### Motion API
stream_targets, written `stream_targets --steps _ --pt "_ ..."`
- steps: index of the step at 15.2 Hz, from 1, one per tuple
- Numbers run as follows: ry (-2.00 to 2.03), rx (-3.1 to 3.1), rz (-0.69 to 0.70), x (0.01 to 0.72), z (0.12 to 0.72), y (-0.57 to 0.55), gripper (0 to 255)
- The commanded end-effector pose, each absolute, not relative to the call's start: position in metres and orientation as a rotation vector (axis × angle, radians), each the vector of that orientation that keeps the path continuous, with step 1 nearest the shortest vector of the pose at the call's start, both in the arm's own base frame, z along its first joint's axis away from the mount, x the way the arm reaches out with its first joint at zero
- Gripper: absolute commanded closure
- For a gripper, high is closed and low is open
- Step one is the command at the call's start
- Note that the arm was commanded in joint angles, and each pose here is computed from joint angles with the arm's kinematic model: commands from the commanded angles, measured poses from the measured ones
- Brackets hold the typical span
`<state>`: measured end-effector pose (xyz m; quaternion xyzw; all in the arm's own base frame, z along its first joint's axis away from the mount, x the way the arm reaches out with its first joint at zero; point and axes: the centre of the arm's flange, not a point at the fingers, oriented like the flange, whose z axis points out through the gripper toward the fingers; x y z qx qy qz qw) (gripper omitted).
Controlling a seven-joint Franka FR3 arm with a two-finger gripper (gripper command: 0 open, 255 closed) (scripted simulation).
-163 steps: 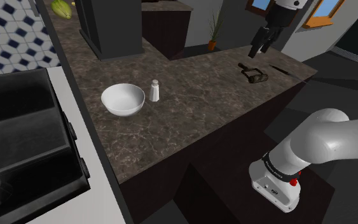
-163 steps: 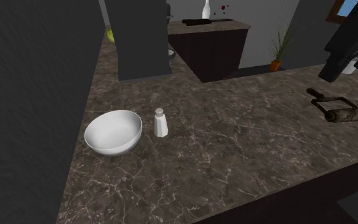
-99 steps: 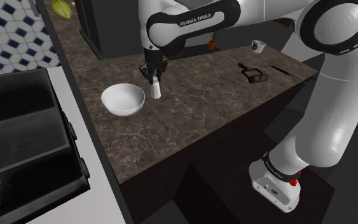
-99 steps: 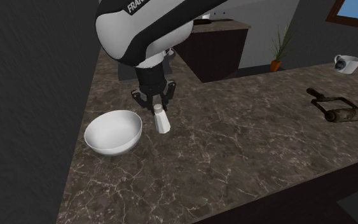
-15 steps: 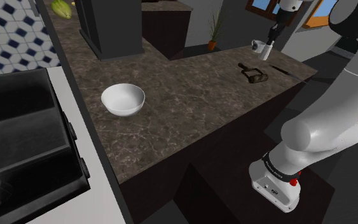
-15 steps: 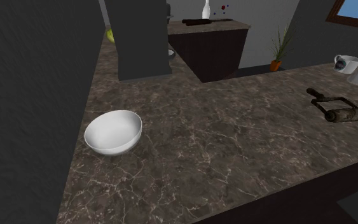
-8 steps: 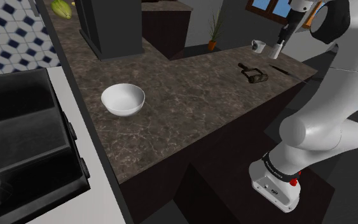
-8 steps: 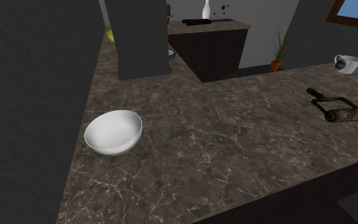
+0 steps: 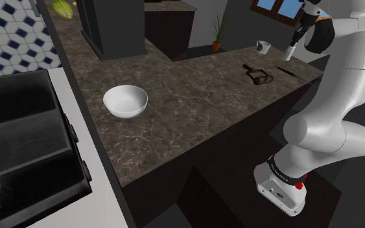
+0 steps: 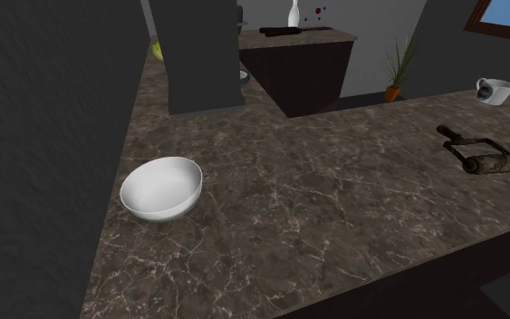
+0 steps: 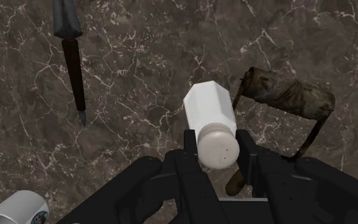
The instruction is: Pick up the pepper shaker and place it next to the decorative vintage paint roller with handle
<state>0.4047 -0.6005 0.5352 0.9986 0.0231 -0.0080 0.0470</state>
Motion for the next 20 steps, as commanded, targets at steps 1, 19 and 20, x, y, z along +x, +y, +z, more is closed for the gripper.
stream_targets --steps 1,19,20 --pt "0.071 3.046 -0.023 0.405 0.525 -0.602 255" --pt "0.071 3.046 -0.023 0.405 0.43 -0.602 255" --pt "0.071 3.046 -0.023 0.405 0.425 -0.602 255"
